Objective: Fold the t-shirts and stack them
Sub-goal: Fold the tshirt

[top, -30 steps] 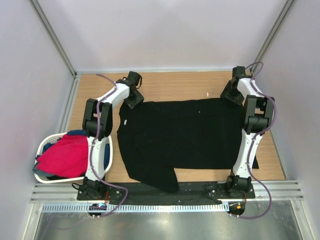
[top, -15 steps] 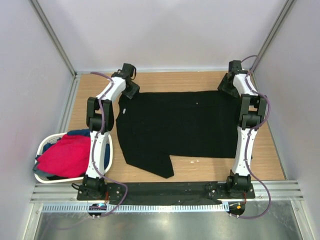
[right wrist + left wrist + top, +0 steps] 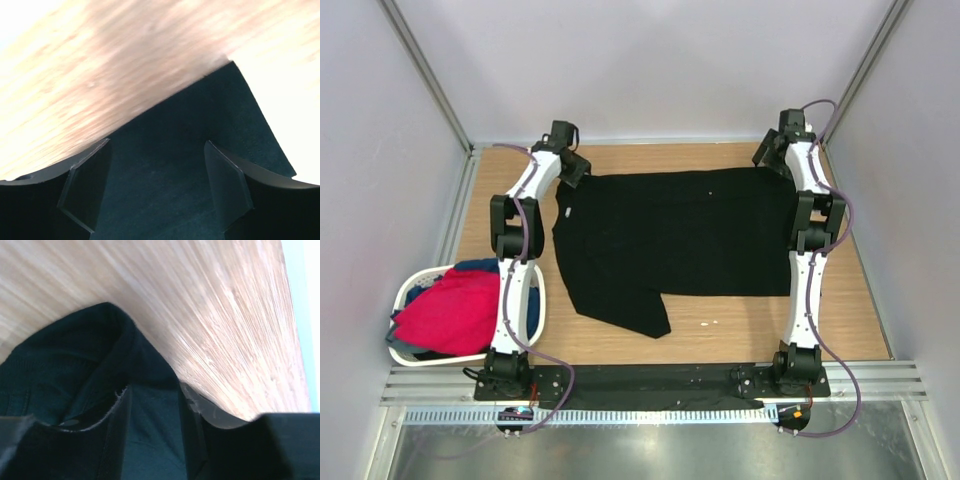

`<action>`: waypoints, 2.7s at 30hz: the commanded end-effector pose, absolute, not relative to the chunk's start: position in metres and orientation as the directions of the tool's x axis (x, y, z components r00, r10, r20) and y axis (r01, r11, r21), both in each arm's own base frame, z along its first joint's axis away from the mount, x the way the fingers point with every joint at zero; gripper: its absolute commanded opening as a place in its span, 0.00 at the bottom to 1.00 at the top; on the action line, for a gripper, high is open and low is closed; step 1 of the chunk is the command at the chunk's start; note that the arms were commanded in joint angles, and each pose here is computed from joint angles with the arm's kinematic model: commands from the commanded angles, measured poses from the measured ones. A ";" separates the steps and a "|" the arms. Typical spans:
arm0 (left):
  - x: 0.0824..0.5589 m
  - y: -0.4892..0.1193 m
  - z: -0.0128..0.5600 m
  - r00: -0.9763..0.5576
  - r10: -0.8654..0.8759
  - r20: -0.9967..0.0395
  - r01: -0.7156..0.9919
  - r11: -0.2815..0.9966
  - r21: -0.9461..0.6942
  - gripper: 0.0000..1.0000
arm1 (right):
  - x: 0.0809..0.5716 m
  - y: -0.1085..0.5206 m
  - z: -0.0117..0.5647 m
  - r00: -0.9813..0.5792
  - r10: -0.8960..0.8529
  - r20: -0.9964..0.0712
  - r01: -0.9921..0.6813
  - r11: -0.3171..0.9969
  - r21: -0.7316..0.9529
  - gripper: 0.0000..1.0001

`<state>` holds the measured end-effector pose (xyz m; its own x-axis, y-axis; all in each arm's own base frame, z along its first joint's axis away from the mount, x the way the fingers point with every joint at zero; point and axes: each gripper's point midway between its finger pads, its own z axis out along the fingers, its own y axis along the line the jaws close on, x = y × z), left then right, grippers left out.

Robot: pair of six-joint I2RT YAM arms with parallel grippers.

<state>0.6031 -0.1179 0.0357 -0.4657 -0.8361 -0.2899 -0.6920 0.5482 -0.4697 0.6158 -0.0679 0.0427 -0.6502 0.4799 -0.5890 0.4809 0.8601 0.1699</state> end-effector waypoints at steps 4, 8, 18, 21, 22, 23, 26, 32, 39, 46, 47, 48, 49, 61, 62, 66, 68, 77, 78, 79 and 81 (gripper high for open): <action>0.620 -0.110 0.130 -0.492 -0.722 -0.486 -0.490 0.691 -0.531 0.54 | 0.632 -0.050 0.217 -0.482 0.408 -0.775 0.270 0.911 0.312 0.84; 0.586 -0.106 0.233 -0.476 -0.645 -0.597 -0.349 0.762 -0.545 0.63 | 0.594 -0.046 0.284 -0.424 0.406 -0.810 0.253 0.912 0.324 0.86; 0.356 -0.153 0.220 -0.731 -0.484 -0.482 -0.313 0.864 -0.393 0.63 | 0.439 -0.021 0.230 -0.554 0.568 -0.608 0.419 0.822 0.386 0.93; 0.282 -0.162 0.175 -0.791 -0.465 -0.397 -0.353 0.878 -0.325 0.61 | 0.384 -0.008 0.204 -0.594 0.596 -0.541 0.444 0.803 0.398 0.91; 0.261 -0.161 0.178 -0.769 -0.511 -0.383 -0.380 0.849 -0.368 0.61 | 0.372 -0.003 0.197 -0.608 0.596 -0.524 0.441 0.803 0.401 0.91; 0.239 -0.157 0.156 -0.781 -0.513 -0.356 -0.398 0.848 -0.349 0.61 | 0.352 0.004 0.173 -0.646 0.596 -0.477 0.452 0.803 0.389 0.90; 0.203 -0.157 0.154 -0.742 -0.579 -0.337 -0.430 0.797 -0.423 0.59 | 0.316 0.038 0.161 -0.706 0.542 -0.455 0.383 0.833 0.399 0.90; 0.161 -0.147 0.106 -0.755 -0.585 -0.297 -0.461 0.795 -0.393 0.57 | 0.261 0.140 0.131 -0.857 0.348 -0.380 0.194 0.901 0.387 0.82; 0.159 -0.146 0.076 -0.765 -0.563 -0.312 -0.464 0.819 -0.338 0.54 | 0.225 0.148 0.103 -0.886 0.253 -0.388 0.160 0.954 0.255 0.81; 0.171 -0.153 0.054 -0.758 -0.549 -0.351 -0.466 0.834 -0.297 0.49 | 0.229 0.144 0.102 -0.871 0.302 -0.388 0.218 0.945 0.245 0.82; 0.174 -0.154 0.053 -0.755 -0.549 -0.360 -0.466 0.834 -0.295 0.48 | 0.229 0.144 0.100 -0.874 0.301 -0.382 0.221 0.945 0.239 0.81; 0.177 -0.154 0.053 -0.752 -0.548 -0.368 -0.466 0.835 -0.291 0.48 | 0.229 0.147 0.099 -0.879 0.299 -0.371 0.219 0.945 0.243 0.80; 0.181 -0.154 0.051 -0.744 -0.547 -0.385 -0.468 0.837 -0.285 0.47 | 0.229 0.149 0.097 -0.883 0.297 -0.362 0.216 0.944 0.248 0.80; 0.196 -0.150 0.023 -0.746 -0.507 -0.432 -0.486 0.858 -0.166 0.32 | 0.217 0.200 0.089 -0.928 0.123 -0.351 0.022 0.960 0.279 0.70; 0.197 -0.150 0.022 -0.749 -0.502 -0.433 -0.481 0.861 -0.165 0.23 | 0.213 0.211 0.087 -0.931 0.094 -0.353 -0.011 0.959 0.284 0.68; 0.202 -0.157 0.028 -0.756 -0.490 -0.434 -0.465 0.868 -0.172 0.01 | 0.203 0.240 0.082 -0.936 0.035 -0.349 -0.079 0.949 0.307 0.65; 0.208 -0.162 0.039 -0.749 -0.496 -0.438 -0.459 0.866 -0.197 0.00 | 0.204 0.250 0.085 -0.932 0.019 -0.362 -0.105 0.942 0.319 0.64; 0.245 -0.190 0.082 -0.764 -0.415 -0.495 -0.371 0.909 -0.189 0.00 | 0.209 0.255 0.074 -0.936 0.023 -0.352 -0.095 0.945 0.312 0.62; 0.249 -0.193 0.084 -0.764 -0.414 -0.496 -0.370 0.910 -0.190 0.00 | 0.210 0.255 0.075 -0.933 0.028 -0.358 -0.091 0.946 0.312 0.62; 0.256 -0.201 0.089 -0.761 -0.415 -0.499 -0.363 0.909 -0.203 0.00 | 0.213 0.253 0.076 -0.929 0.038 -0.368 -0.081 0.949 0.304 0.63; 0.261 -0.208 0.080 -0.780 -0.391 -0.489 -0.350 0.920 -0.177 0.00 | 0.216 0.251 0.079 -0.923 0.072 -0.377 -0.051 0.950 0.308 0.64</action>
